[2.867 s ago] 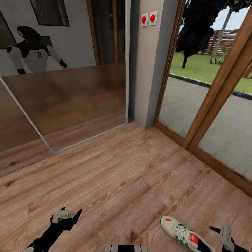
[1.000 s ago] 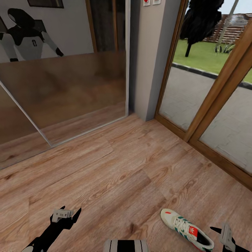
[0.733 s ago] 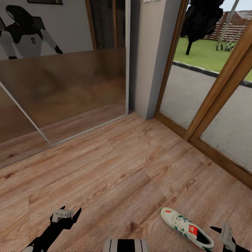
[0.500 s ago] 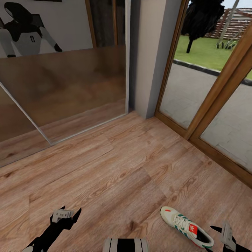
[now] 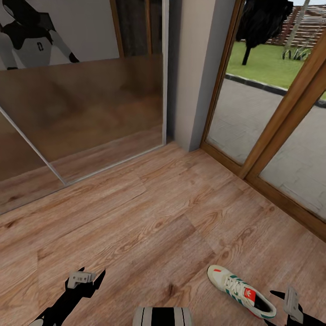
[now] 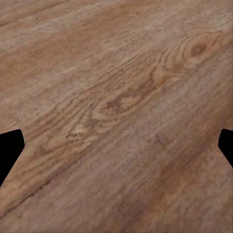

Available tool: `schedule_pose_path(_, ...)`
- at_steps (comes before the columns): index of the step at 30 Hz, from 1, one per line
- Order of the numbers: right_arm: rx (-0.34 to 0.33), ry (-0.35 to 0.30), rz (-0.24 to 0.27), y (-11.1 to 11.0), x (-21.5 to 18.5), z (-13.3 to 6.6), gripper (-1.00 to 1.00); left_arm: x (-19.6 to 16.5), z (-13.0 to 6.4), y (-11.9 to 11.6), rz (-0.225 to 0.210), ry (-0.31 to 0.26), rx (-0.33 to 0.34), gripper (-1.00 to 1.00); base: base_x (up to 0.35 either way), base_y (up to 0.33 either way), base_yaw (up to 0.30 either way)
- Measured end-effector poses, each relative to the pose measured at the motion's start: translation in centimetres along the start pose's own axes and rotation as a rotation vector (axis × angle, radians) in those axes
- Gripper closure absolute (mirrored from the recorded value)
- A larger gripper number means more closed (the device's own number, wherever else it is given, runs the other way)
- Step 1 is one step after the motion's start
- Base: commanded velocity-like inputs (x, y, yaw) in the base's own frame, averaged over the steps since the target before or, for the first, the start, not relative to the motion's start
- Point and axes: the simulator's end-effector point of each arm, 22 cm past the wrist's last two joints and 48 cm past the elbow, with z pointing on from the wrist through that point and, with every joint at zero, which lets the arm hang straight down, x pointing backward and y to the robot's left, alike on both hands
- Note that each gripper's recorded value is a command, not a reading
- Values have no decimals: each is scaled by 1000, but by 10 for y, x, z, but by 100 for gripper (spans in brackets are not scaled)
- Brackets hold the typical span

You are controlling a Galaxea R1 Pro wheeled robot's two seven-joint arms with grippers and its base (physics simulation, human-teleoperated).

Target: Pick up the two gym shoes and the two sandals from the corridor floor and place them onto the hallstand (shoe rack) in the corridor, making sure they are on the rack and not on the floor. Arrange them so the two gym shoes are next to each other and the two sandals are next to each other.

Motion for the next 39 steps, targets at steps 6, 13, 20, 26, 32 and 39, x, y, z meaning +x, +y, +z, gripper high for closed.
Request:
schedule_pose_path(6, -11, -4, -13, 2, -3, 3, -100, 1, 0, 0, 0, 1, 0, -100, 0, 0, 0)
schedule_pose_path(13, -16, -5, -17, 3, -4, 4, -100, 1, 0, 0, 0, 2, 0, -100, 0, 0, 0)
schedule_pose_path(20, -44, -4, -38, 10, -4, 6, -100, 1, 0, 0, 1, 2, 0, -100, 0, 0, 0)
schedule_pose_path(26, -63, -6, -56, 14, -6, 7, -100, 1, 0, 0, 1, 2, 0, -100, 0, 0, 0)
schedule_pose_path(32, -73, -7, -65, 17, -6, 8, -100, 1, 0, -1, 1, 2, 1, -100, 0, 0, 0)
schedule_pose_path(39, -87, -2, -75, 20, -5, 7, -100, 1, 0, -1, 1, 3, 2, -100, 0, 0, 0)
